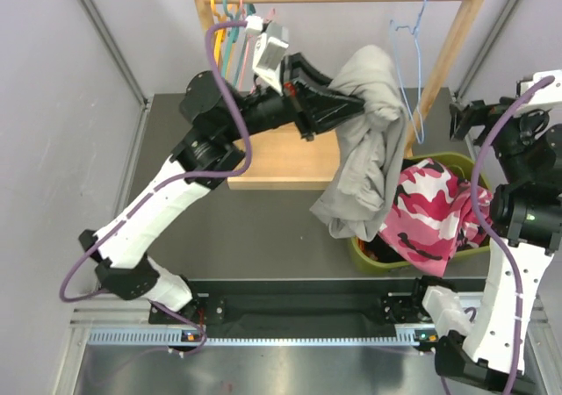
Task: Remove the trousers from the hanger
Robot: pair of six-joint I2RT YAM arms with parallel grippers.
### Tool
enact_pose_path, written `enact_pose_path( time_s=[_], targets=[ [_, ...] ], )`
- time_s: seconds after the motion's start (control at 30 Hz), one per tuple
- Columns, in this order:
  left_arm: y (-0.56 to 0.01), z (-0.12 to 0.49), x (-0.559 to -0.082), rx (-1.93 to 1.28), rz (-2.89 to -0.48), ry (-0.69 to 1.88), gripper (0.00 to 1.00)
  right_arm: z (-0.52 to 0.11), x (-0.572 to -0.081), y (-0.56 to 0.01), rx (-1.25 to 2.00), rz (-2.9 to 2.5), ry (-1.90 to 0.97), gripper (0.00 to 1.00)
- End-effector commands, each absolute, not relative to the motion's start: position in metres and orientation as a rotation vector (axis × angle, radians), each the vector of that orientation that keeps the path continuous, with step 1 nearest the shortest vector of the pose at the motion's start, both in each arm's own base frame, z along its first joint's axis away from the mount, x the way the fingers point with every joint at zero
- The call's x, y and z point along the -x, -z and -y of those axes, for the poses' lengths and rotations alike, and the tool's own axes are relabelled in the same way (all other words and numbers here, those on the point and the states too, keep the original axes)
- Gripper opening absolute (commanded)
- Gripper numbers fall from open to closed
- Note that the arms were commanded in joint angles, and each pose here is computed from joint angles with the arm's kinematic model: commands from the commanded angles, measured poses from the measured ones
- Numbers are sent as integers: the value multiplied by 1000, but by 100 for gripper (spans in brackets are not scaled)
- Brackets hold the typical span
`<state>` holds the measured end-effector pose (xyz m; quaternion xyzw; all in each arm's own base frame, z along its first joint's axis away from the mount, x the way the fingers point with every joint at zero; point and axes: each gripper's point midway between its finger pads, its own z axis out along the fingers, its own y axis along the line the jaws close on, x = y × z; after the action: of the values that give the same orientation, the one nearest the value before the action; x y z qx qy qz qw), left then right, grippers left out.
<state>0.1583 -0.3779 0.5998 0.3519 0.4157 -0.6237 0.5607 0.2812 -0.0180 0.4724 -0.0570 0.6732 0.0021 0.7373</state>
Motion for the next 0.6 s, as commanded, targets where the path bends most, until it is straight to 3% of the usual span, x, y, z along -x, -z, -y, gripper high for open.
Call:
enact_pose_path(
  time_s=[0.0, 0.27, 0.37, 0.57],
  targets=[
    [-669, 362, -134, -795, -703, 1538, 0, 24, -290, -438, 100, -1544, -63, 100],
    [-672, 398, -159, -742, -694, 1608, 0, 46, -282, -389, -1, -1608, -88, 100],
    [-642, 412, -167, -746, -775, 1627, 0, 52, -279, -384, -12, -1609, -67, 100],
    [-525, 430, -194, -775, -1091, 1511, 0, 63, -275, -371, -7, -1630, -20, 100]
  ],
)
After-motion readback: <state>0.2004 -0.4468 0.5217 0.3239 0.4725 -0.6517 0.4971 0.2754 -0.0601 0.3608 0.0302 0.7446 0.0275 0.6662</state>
